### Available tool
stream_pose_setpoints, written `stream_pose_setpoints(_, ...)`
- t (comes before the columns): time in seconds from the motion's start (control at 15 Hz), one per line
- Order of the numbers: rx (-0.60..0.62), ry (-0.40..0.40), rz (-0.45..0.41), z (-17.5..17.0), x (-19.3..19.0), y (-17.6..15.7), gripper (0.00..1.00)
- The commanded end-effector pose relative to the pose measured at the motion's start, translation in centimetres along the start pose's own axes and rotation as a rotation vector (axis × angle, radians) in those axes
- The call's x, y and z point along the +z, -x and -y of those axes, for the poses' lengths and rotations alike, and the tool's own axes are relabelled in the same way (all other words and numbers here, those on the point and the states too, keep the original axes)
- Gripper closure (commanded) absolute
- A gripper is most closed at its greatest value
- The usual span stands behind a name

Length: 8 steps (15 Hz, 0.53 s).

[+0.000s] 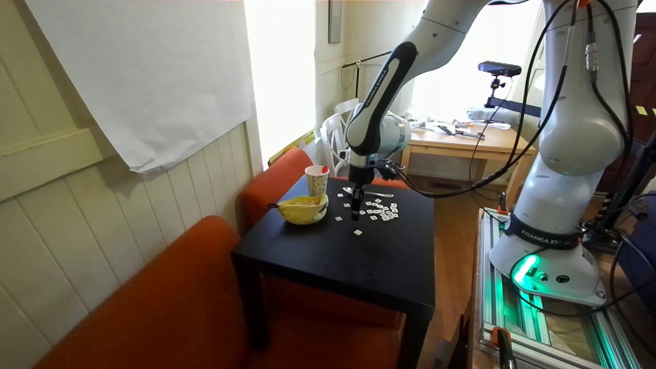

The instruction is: Move the letter V to the left

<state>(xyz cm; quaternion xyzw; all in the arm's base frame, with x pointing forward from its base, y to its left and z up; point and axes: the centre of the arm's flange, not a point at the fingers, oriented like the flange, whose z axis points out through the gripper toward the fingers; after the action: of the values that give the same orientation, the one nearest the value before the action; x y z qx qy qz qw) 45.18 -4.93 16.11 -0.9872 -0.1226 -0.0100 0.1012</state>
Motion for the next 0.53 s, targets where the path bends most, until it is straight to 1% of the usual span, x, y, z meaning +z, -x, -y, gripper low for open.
stream_pose_setpoints(0.0,0.199,-0.005,-0.008,0.0,0.2,0.2,0.95)
stream_pose_setpoints(0.27,0.408,-0.030,-0.001,0.5,-0.1,1.5,0.95)
stream_pose_setpoints(0.47,0.566,-0.042,0.000,0.2,-0.3,2.8,0.95)
